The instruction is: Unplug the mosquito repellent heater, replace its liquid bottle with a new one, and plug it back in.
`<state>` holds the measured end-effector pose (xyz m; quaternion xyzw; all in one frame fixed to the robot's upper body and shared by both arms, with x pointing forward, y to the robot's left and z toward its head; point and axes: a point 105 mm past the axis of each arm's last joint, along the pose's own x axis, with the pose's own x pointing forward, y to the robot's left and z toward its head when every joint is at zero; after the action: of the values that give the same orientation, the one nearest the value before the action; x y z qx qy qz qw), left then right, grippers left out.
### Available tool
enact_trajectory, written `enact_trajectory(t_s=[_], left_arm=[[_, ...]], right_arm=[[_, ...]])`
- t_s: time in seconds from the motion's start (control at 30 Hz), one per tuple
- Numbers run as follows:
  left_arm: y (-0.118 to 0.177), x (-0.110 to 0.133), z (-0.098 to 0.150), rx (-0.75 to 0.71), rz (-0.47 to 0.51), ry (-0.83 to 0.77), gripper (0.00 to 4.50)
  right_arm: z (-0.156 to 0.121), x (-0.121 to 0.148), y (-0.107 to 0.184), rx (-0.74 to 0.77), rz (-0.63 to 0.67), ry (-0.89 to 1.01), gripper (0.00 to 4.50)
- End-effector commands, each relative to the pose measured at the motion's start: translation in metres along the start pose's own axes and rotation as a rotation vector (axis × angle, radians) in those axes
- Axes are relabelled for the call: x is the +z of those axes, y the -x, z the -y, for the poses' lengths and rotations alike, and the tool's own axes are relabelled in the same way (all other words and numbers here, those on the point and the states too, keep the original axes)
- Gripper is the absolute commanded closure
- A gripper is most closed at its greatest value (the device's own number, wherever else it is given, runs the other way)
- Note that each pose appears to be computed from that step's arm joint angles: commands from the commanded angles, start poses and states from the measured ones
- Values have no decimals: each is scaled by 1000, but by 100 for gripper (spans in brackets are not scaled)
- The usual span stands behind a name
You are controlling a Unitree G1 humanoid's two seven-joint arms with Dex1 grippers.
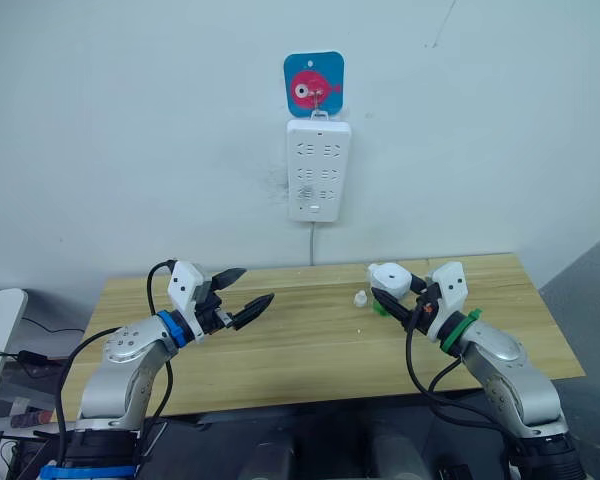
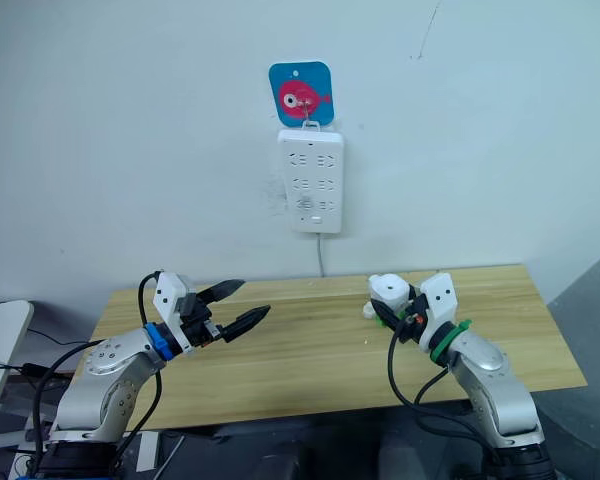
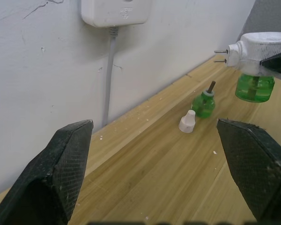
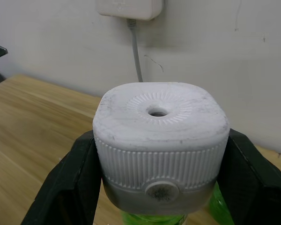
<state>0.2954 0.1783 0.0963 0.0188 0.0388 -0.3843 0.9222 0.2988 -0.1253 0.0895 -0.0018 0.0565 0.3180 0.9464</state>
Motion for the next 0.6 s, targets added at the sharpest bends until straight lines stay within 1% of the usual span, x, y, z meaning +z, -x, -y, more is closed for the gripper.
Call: enact_trajectory(t_s=[0.03, 0.6], left_arm=[[0, 9, -2, 5, 30, -35, 0], [-1, 10, -1, 8, 37, -34, 0]], right_arm=[[-4, 17, 2, 22, 53, 25, 152], [-6, 19, 3, 25, 57, 19, 152]])
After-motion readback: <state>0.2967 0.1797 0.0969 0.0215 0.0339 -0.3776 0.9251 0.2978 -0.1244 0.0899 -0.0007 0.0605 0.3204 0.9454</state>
